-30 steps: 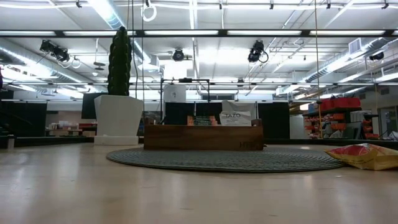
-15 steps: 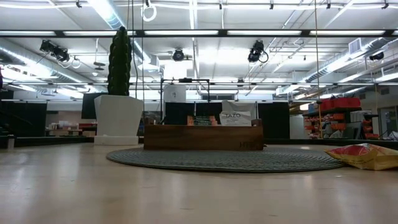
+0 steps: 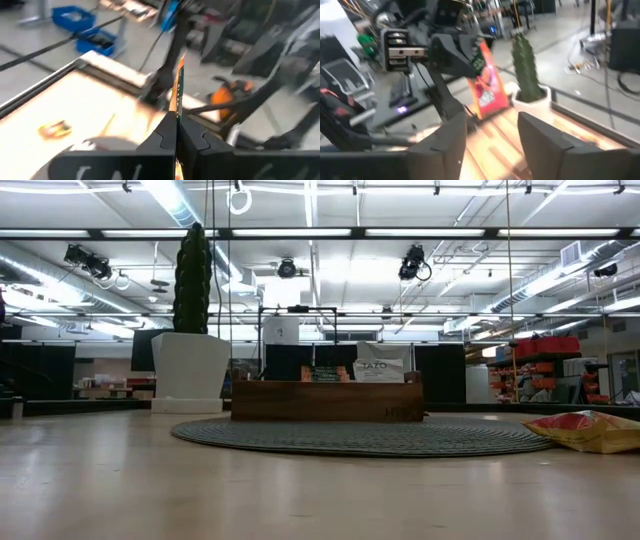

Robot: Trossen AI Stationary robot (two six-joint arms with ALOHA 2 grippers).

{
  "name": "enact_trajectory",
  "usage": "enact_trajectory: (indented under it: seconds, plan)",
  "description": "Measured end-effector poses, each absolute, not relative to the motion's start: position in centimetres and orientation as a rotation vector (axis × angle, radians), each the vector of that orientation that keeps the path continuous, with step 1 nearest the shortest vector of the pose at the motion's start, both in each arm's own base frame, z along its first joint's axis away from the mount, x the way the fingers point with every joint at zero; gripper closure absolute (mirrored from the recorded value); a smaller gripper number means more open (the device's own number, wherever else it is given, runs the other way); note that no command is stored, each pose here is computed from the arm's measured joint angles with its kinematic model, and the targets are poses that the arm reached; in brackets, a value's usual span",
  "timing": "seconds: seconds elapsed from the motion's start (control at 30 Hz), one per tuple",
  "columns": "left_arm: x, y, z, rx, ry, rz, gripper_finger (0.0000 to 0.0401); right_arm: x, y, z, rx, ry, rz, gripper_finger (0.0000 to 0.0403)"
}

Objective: Pick & Place Tea
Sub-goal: Put the pink tea bag into the middle section of the wooden organizer

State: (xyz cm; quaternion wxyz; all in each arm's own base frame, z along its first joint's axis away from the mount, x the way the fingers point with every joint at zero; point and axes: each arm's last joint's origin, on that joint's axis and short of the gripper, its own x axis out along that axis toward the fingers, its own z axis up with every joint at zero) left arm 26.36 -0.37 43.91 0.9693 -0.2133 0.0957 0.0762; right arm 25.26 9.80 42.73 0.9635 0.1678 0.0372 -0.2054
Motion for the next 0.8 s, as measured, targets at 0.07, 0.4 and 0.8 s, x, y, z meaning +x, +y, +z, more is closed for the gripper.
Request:
enact_trajectory:
  seconds: [0.07,0.4,0.8]
  plan:
    - [26.2,0.0,43.5,-0.390,0.239,0.189,0.0399,24.2,9.3,42.6,0.337,0.123,-0.432,0.0202]
    - [28.1,3.0,39.7,-0.173,0.469,0.291,0.0400,21.8,7.0,40.7,0.305,0.305,-0.611,0.0186]
    - [31.6,7.7,31.0,-0.170,0.638,0.246,0.0400,21.6,4.7,39.7,0.284,0.384,-0.755,0.0195]
